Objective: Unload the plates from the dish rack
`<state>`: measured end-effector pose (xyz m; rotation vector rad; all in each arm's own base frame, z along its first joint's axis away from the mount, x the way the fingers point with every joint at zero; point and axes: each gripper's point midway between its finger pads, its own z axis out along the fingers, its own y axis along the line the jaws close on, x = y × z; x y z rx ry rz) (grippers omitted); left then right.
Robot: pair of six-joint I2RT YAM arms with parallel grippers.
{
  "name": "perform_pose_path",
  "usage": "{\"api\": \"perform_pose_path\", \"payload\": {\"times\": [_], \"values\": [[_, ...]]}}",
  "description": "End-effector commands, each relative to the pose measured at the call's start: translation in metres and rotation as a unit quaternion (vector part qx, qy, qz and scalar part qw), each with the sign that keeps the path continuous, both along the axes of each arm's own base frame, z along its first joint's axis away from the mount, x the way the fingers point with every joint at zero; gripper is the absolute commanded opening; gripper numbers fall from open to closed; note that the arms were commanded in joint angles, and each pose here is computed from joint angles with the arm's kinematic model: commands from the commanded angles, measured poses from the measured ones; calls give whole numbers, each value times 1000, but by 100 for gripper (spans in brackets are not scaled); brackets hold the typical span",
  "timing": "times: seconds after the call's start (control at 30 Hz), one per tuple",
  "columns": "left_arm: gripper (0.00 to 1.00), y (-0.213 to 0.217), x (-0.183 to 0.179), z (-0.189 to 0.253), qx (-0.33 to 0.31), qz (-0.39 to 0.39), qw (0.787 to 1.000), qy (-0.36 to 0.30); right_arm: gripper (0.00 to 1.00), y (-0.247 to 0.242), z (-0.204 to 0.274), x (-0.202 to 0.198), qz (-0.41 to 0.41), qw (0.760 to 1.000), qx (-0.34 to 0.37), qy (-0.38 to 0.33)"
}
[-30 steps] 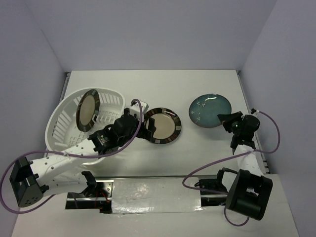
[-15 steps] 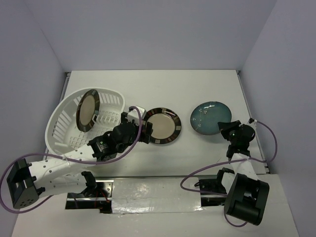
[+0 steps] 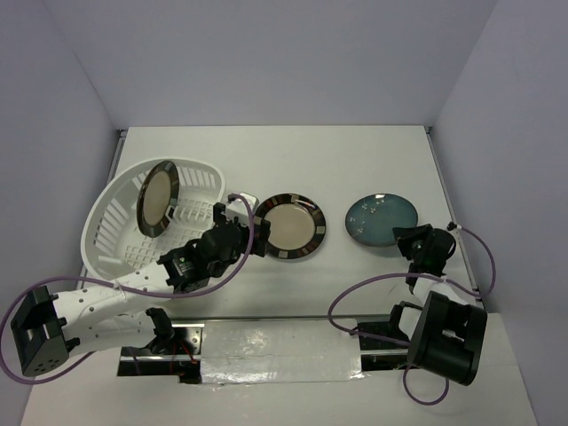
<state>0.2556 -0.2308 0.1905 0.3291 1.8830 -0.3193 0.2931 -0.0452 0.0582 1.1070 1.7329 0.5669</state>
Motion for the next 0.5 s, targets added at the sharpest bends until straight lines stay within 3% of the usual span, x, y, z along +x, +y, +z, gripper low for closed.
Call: {"api": "perform_pose_path", "payload": {"times": [0.0,0.2,0.37,0.47], "values": [[99,8,8,20,-8,27,999,-35,29,-12,37,13,-27,997,-16,-75],[99,13,7,27,-21,34,998,-44,50,-21,29,10,-45,998,-22,-24],[99,9,4,30,-32,23,998,-43,61,-30,21,3,-61,997,-29,47],[99,9,4,30,-37,22,998,-45,61,-32,15,-3,-67,994,-30,77]]}}
